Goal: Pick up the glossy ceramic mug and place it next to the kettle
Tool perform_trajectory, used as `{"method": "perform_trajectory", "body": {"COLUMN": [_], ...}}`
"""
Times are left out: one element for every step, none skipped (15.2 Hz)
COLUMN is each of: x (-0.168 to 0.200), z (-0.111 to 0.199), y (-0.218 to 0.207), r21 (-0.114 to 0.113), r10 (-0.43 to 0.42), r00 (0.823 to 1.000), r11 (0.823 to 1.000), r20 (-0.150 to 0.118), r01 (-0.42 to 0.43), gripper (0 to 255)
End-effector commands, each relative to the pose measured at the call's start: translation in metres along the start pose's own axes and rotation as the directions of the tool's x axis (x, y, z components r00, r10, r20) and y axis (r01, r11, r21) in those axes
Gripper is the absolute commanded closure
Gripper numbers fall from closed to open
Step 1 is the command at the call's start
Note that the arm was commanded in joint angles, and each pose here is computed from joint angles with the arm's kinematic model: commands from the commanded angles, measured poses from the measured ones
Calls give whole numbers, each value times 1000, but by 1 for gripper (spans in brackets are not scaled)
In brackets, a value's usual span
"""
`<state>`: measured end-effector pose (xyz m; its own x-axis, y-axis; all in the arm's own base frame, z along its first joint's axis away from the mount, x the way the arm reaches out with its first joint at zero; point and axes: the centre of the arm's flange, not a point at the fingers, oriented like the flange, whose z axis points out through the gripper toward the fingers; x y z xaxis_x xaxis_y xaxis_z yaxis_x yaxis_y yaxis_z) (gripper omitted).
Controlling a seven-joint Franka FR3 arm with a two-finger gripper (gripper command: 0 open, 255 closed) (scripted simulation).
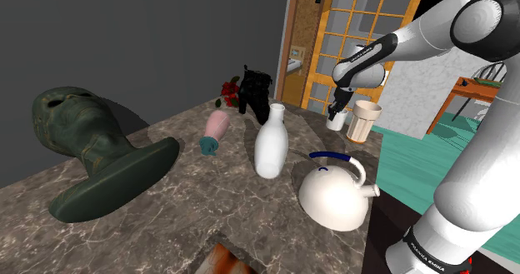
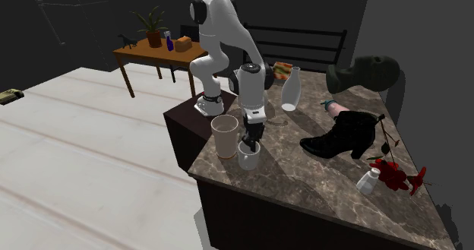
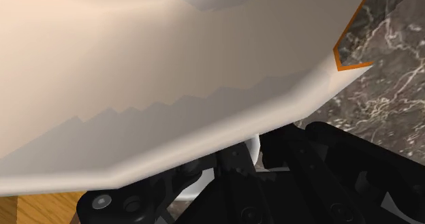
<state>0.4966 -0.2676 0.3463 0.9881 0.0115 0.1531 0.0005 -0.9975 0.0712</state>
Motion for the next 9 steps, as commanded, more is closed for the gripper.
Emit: {"method": "perform_trajectory", "body": {"x": [0, 0, 0, 0, 0, 0, 1, 2, 2], "z": [0, 0, 0, 0, 0, 0, -5, -10, -16], "y": [0, 0, 0, 0, 0, 0, 0, 1, 1], "r21": [0, 0, 0, 0, 0, 0, 0, 0, 0], "r10": [0, 0, 0, 0, 0, 0, 0, 0, 0], "r00": [1000, 1000, 1000, 1000, 1000, 1000, 1000, 1000, 1000], "r11": [1000, 1000, 1000, 1000, 1000, 1000, 1000, 1000, 1000], "r20": [0, 0, 0, 0, 0, 0, 0, 0, 0], "r01": [0, 0, 0, 0, 0, 0, 0, 0, 0], "gripper": [255, 255, 255, 255, 255, 255, 255, 255, 255]}}
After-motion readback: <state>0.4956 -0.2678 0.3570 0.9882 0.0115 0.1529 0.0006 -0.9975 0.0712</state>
